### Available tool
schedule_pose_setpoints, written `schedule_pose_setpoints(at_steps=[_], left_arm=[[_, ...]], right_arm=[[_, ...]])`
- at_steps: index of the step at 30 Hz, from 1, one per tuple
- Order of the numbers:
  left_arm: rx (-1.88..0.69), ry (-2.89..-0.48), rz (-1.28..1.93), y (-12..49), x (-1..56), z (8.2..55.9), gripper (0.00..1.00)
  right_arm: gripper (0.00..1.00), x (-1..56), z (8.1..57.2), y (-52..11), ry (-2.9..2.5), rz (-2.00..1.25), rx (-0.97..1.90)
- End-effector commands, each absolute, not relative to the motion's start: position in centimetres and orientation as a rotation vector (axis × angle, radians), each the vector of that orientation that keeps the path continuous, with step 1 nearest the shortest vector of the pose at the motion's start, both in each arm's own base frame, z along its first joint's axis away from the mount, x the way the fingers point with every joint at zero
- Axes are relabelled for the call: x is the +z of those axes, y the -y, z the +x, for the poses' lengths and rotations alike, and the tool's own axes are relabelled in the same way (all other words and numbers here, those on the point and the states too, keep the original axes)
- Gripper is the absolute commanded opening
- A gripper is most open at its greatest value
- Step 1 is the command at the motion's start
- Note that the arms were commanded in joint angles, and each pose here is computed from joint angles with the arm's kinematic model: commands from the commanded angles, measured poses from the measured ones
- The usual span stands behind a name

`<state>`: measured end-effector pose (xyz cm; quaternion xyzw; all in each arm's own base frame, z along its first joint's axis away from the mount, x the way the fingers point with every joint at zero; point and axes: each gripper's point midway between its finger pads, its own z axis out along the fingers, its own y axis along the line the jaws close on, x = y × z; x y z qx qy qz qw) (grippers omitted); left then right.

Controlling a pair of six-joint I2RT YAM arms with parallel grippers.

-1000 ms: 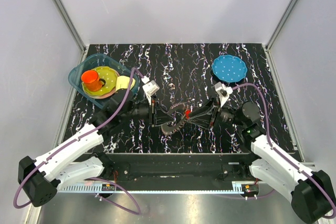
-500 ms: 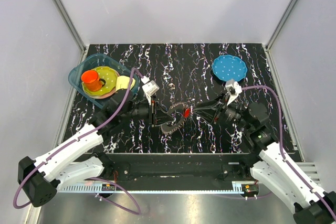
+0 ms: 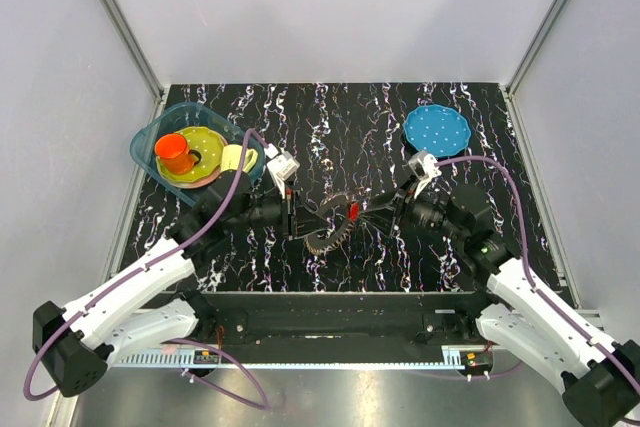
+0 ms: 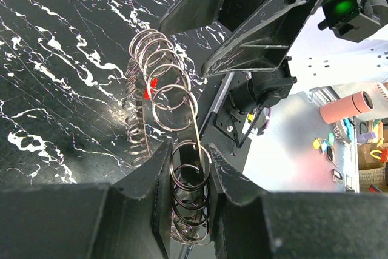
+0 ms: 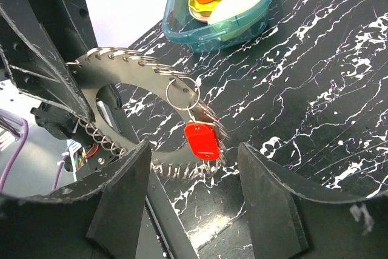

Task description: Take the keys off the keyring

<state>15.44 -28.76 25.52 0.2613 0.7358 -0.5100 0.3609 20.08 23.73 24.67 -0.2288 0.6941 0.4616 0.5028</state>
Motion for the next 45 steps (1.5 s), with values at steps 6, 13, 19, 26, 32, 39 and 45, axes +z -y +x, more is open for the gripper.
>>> schedule_pose_setpoints(at_steps=[6,13,19,26,32,39,45], left_arm=[[-1.356,-1.726,0.642,29.2,30.5,16.0,0.00],[-1.349,-1.727,0.639,29.1,30.5,16.1,0.00],[-1.343,-1.724,0.625,29.1,30.8,16.3,0.00],[-1.353,-1.724,0.613,29.2,31.0,16.3,0.00],[-1.354,-1.721,0.609,29.0,31.0,16.2,0.00],[-1.293,-1.763,0.601,28.7,29.4,16.8,0.00],[-1.238,-1.809,0.600,28.5,28.0,17.5,0.00]], right_arm=[[0.65,25.0,21.3,-25.0,-1.620,-0.579,1.035],[0.54,25.5,21.2,-25.8,-1.570,-0.592,1.050],[0.59,23.9,21.6,-26.3,-1.619,-0.580,0.982],[0.60,23.1,22.5,-26.3,-1.649,-0.575,0.861],[0.40,22.8,23.0,-26.2,-1.638,-0.548,0.825],[0.11,23.6,22.6,-25.2,-1.590,-0.534,0.807],[0.00,23.8,21.7,-24.8,-1.586,-0.559,0.816]])
